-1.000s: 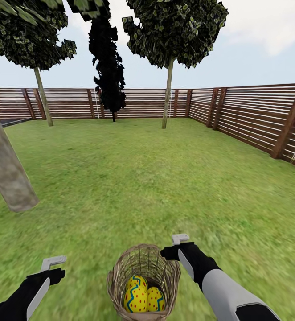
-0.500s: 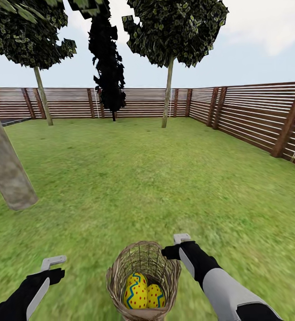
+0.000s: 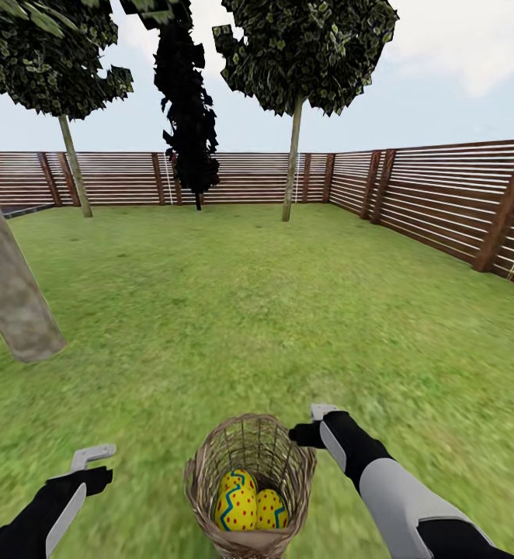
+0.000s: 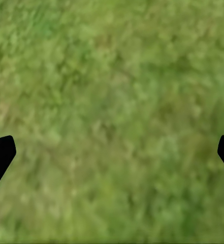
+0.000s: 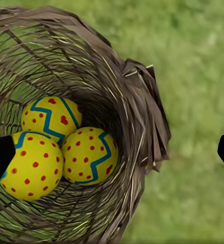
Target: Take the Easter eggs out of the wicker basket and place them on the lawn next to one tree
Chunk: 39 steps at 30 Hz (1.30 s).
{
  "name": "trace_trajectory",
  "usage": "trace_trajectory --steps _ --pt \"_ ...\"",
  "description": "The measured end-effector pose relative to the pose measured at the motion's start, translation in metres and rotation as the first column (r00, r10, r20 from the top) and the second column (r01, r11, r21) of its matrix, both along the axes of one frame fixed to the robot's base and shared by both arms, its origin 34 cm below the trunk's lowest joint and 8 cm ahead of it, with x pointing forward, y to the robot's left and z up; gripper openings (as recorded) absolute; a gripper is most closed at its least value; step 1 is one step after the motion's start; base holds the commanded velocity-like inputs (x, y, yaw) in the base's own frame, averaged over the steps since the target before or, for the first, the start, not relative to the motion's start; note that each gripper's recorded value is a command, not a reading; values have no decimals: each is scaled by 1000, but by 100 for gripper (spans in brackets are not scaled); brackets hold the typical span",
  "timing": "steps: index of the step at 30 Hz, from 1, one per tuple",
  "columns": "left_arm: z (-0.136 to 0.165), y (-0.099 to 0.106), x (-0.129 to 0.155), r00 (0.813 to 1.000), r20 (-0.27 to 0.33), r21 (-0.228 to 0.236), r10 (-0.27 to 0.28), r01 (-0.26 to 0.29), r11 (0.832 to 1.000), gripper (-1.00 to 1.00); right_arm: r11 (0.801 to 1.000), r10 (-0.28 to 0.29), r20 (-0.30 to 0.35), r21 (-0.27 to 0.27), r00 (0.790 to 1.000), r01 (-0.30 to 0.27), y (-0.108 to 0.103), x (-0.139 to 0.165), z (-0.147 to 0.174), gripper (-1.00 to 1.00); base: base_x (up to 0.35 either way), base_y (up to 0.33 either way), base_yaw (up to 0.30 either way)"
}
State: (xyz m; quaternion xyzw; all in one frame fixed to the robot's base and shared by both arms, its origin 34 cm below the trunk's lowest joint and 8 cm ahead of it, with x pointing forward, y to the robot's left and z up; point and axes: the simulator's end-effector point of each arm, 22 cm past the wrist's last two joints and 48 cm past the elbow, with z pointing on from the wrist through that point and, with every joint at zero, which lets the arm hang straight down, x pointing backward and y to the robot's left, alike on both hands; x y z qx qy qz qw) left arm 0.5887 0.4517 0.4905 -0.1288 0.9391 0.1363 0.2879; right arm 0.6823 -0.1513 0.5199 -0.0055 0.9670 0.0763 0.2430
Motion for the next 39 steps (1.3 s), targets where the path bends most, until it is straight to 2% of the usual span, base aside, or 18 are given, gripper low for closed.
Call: trace_trajectory --steps 8,18,29,39 --pt "-6 -2 7 1000 27 3 -10 10 1000 100 1000 -5 0 1 1000 5 -2 -2 -16 100 0 0 0" --pt "-23 -3 6 999 33 1 -12 12 1000 100 1000 -12 4 -3 1000 12 -8 -5 -37 100 0 0 0" --pt "9 -14 29 996 83 -1 -40 40 999 100 999 -34 37 1 999 34 -17 10 -24 100 0 0 0" --pt "-8 -15 26 995 94 -3 -44 45 999 100 999 -46 65 8 997 46 -19 21 -31 100 0 0 0"
